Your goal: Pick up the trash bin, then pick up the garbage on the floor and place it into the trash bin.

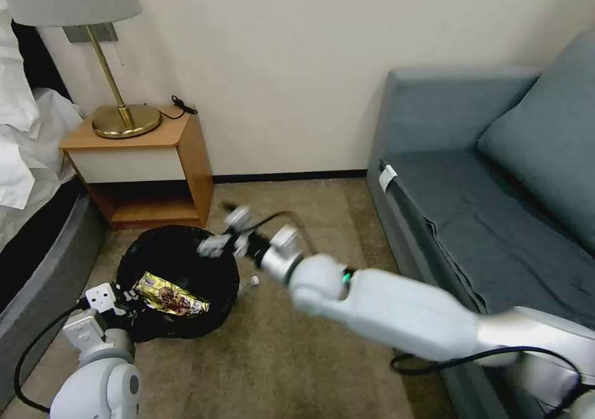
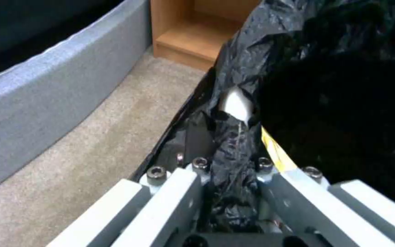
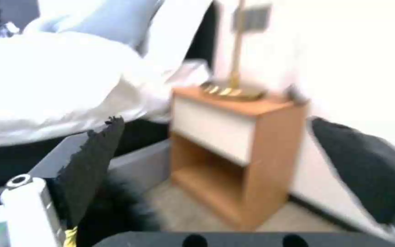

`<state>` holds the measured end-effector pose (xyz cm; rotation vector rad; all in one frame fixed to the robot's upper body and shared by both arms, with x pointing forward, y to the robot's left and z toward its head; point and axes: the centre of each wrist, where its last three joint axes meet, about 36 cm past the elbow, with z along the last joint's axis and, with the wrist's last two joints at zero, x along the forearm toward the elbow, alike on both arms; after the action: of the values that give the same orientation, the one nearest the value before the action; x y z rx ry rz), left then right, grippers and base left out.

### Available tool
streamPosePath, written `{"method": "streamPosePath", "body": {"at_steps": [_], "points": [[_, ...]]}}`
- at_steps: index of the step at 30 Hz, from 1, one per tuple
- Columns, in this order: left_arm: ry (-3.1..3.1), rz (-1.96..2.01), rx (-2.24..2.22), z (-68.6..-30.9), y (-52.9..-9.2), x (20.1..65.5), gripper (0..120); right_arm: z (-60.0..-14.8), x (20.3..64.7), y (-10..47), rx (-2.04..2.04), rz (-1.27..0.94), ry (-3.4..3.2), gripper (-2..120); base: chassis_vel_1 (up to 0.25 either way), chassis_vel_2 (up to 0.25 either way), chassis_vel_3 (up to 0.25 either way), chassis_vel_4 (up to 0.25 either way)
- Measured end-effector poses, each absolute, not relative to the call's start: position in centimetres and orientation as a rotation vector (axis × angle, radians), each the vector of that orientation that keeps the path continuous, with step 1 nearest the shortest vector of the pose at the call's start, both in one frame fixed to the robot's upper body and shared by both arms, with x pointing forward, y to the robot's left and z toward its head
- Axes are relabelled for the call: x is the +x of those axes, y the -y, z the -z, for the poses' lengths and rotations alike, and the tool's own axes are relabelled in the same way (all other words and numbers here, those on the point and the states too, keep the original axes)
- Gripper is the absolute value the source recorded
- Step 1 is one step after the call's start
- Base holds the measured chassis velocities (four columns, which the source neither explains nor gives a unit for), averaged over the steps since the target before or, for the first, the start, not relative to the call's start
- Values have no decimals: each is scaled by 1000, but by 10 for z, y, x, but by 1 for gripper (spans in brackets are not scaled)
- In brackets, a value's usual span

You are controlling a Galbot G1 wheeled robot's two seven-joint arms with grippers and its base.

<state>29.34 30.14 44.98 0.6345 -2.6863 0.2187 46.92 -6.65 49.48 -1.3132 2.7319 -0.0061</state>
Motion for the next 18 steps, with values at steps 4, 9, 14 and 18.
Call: {"method": "streamPosePath", "body": {"at_steps": [4, 9, 14, 18], "points": [[2693, -208, 655, -456, -304, 292, 1, -513, 464, 141, -1054, 28, -2750, 100, 0, 0, 0, 0], [2693, -206, 651, -458, -303, 291, 1, -537, 430, 182, -781, -30, -2767, 100, 0, 0, 0, 0], [2696, -202, 654, -460, -303, 289, 1, -537, 379, 196, -593, -100, -2860, 100, 0, 0, 0, 0], [2703, -200, 653, -462, -303, 288, 1, -522, 350, 197, -540, -122, -2908, 100, 0, 0, 0, 0]]}}
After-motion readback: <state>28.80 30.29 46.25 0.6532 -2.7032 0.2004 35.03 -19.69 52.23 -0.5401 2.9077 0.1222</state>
